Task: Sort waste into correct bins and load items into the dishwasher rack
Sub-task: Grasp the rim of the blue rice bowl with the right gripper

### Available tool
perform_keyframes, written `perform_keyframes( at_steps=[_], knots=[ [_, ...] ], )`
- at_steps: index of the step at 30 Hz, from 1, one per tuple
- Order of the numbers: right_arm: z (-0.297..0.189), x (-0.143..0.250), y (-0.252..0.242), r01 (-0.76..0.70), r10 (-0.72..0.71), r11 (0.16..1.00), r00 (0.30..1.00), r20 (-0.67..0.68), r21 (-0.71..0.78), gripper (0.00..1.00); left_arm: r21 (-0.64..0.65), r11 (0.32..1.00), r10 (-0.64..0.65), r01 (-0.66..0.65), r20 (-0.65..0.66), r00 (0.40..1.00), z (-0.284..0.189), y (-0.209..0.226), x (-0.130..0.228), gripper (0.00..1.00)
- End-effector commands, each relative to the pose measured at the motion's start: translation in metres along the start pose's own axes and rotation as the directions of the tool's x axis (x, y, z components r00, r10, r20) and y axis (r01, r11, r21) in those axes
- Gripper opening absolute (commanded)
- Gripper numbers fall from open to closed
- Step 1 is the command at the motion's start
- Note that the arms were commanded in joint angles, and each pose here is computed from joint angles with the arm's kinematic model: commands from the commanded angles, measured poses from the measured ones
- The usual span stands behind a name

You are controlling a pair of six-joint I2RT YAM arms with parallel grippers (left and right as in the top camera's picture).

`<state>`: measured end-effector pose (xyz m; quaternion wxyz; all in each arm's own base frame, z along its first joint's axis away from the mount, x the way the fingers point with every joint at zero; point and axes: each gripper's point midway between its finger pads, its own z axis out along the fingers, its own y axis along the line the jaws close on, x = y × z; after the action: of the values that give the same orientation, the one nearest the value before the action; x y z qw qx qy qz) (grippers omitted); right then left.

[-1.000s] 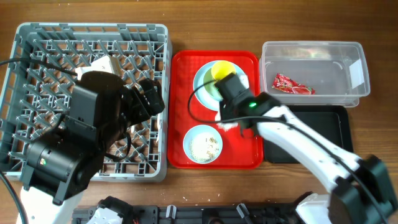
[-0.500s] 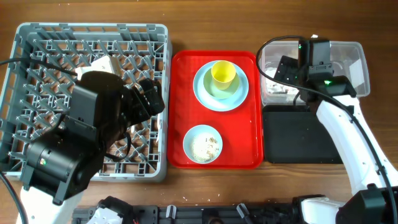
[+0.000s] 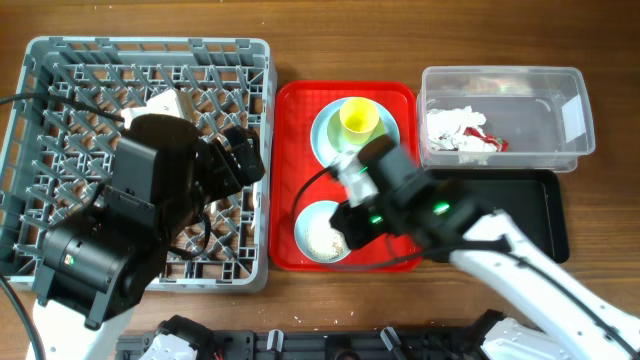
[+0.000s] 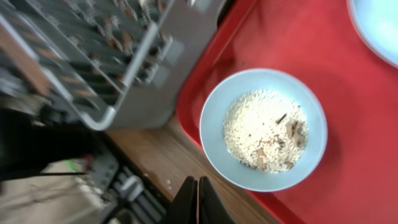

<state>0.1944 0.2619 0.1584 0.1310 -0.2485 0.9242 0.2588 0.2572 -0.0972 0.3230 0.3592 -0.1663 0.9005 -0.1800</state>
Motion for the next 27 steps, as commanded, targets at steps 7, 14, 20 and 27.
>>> perform_keyframes(
  at_steps=[7,14,20,27],
  knots=[
    [0.108,0.026,-0.072,0.032,0.026,0.871,0.994,-0.109,0.491,0.04,-0.001,1.000,-0.005,0.005,0.021,1.000,-0.004,0.001,-0.005,1.00],
    [0.064,0.023,-0.158,-0.124,0.181,0.638,0.983,0.008,0.760,0.07,-0.001,1.000,-0.005,0.005,0.021,1.000,-0.004,0.001,-0.005,1.00],
    [0.047,-0.015,-0.159,-0.192,0.243,0.788,0.970,-0.008,0.585,0.19,-0.001,1.000,-0.005,0.005,0.021,1.000,-0.004,0.001,-0.005,1.00],
    [0.054,0.008,-0.086,-0.163,0.214,0.950,0.961,-0.173,0.265,0.40,-0.001,1.000,-0.005,0.005,0.021,1.000,-0.004,0.001,-0.005,1.00]
  ],
)
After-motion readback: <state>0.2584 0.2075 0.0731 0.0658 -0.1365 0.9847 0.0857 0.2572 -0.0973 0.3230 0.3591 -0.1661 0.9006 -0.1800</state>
